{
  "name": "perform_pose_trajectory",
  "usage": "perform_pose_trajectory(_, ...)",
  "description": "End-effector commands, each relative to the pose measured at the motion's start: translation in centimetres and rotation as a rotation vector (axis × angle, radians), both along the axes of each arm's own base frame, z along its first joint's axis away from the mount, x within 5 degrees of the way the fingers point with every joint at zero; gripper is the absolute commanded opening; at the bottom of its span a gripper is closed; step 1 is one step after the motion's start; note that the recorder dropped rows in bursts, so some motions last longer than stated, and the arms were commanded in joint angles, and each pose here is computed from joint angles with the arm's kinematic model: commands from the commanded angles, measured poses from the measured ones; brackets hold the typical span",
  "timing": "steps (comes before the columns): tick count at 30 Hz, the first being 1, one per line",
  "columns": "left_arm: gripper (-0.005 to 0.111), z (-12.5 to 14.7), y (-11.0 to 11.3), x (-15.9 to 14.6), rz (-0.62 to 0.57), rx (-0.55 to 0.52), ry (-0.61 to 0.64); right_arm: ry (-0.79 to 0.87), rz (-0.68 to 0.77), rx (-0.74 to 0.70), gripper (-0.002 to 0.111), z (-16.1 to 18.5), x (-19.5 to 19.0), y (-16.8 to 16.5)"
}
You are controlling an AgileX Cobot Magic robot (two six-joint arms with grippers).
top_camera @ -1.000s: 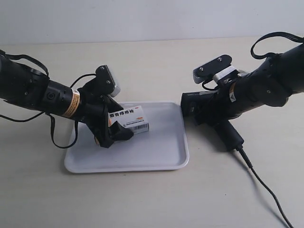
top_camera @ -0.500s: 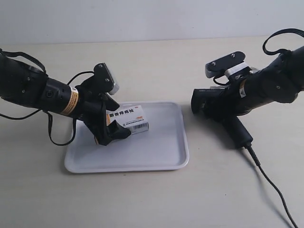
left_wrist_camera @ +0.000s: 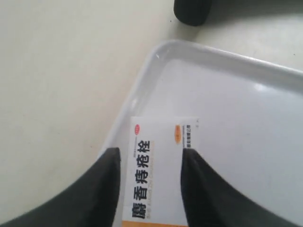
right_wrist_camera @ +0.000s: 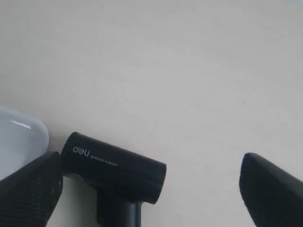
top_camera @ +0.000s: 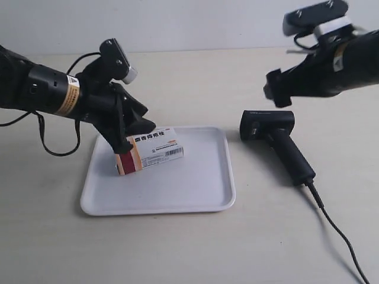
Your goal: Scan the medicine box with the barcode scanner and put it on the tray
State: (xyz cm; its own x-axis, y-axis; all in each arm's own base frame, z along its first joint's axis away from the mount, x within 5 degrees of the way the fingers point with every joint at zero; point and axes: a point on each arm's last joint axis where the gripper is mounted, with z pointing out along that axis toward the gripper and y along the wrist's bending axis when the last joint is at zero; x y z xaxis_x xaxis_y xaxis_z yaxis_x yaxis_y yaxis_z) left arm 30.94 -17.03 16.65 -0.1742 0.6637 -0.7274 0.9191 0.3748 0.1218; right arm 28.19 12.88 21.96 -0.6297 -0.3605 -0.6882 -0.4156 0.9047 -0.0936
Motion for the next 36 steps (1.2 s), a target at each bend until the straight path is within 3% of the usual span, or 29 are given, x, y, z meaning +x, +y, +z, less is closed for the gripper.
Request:
perform_pose_trajectory(1, 0.027, 3.1, 1.4, -0.9, 0.056, -0.048, -0.042, -0.14, -0.021, 0.068, 0.082, 5.7, -2.4, -1.3)
perform_pose_trajectory(3, 0.018, 4.3, 1.9, -1.7, 0.071, -0.068, -0.063, -0.208, -0.021, 0.101, 0.066, 7.8, -3.6, -1.9)
perform_pose_trajectory(6, 0.0, 6.8, 2.8, -3.3, 0.115, -0.12, -0.094, -0.323, -0.006, 0.17, 0.034, 10.1, -5.9, -2.8)
perform_pose_trajectory(9, 0.0, 8.9, 3.7, -5.2, 0.163, -0.177, -0.106, -0.453, 0.026, 0.274, 0.002, 11.3, -8.7, -3.8)
perform_pose_trajectory(14, 0.0, 9.8, 5.8, -9.3, 0.319, -0.281, -0.125, -0.598, 0.096, 0.405, 0.001, 9.2, -12.8, -4.9)
perform_pose_trajectory(17, 0.0, 9.5, 8.0, -11.7, 0.498, -0.305, -0.169, -0.616, 0.119, 0.431, 0.001, 7.3, -14.2, -5.3)
perform_pose_trajectory(20, 0.0, 9.7, 9.6, -14.3, 0.594, -0.36, -0.21, -0.587, 0.118, 0.42, 0.001, 5.7, -14.8, -5.6)
perform_pose_trajectory(27, 0.0, 10.0, 12.4, -20.3, 0.68, -0.529, -0.35, -0.561, 0.112, 0.406, 0.001, 5.1, -14.9, -5.7)
perform_pose_trajectory(36, 0.0, 8.9, 13.6, -23.5, 0.646, -0.577, -0.492, -0.561, 0.112, 0.406, 0.001, 5.1, -14.9, -5.7)
